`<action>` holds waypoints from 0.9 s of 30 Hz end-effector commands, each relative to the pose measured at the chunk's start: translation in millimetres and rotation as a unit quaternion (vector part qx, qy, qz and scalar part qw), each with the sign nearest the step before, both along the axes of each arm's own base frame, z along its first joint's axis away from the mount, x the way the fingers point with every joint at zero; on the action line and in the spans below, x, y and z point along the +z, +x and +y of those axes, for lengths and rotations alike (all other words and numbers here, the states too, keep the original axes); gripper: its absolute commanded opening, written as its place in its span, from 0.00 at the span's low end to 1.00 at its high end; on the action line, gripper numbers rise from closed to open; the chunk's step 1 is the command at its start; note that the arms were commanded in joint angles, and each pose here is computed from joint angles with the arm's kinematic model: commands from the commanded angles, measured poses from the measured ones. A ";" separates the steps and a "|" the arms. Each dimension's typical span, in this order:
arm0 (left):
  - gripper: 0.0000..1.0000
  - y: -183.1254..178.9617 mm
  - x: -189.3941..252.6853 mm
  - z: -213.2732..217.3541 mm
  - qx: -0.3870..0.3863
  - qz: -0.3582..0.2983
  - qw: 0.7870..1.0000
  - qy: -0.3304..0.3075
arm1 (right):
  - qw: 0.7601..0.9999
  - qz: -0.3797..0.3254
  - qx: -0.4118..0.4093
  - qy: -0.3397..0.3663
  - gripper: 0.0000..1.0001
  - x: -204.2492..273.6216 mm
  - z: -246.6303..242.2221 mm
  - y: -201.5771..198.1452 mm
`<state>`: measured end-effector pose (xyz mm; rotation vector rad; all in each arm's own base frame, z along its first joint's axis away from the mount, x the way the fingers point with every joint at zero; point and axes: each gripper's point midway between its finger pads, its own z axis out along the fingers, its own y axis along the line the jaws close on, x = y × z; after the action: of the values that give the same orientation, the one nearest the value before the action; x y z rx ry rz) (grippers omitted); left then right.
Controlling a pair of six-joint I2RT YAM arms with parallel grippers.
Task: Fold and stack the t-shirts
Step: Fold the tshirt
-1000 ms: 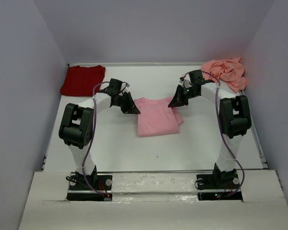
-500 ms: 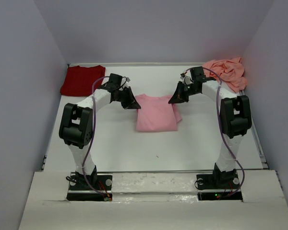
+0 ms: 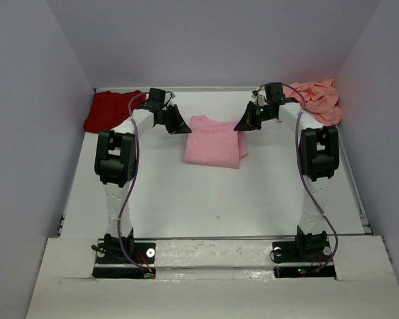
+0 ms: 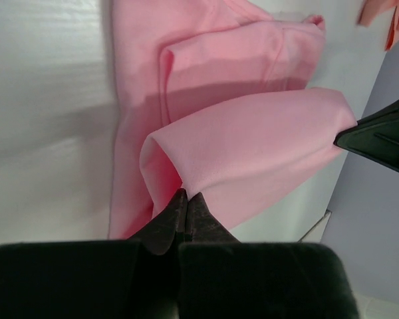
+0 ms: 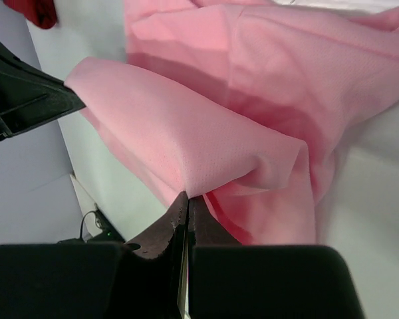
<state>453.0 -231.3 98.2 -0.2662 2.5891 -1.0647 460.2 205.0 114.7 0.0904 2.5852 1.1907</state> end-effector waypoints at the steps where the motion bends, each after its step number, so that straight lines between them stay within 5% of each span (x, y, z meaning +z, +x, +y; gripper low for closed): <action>1: 0.00 28.1 -8.3 -0.1 0.002 -0.020 1.000 -0.004 | 1.000 -0.011 -0.015 -0.017 0.00 -18.0 -10.6 30.1; 10: 0.00 62.3 -77.4 -17.1 0.006 0.005 1.000 -0.021 | 0.998 0.001 -0.053 -0.046 0.00 -76.4 -25.2 77.7; 27: 0.00 54.9 -60.2 -10.9 -0.011 -0.010 1.000 0.004 | 0.989 -0.021 -0.078 -0.121 0.00 -81.4 -50.4 65.0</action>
<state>523.5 -250.2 31.9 -0.2565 2.5335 -1.1529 519.7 174.8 29.0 0.2235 2.6301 0.9681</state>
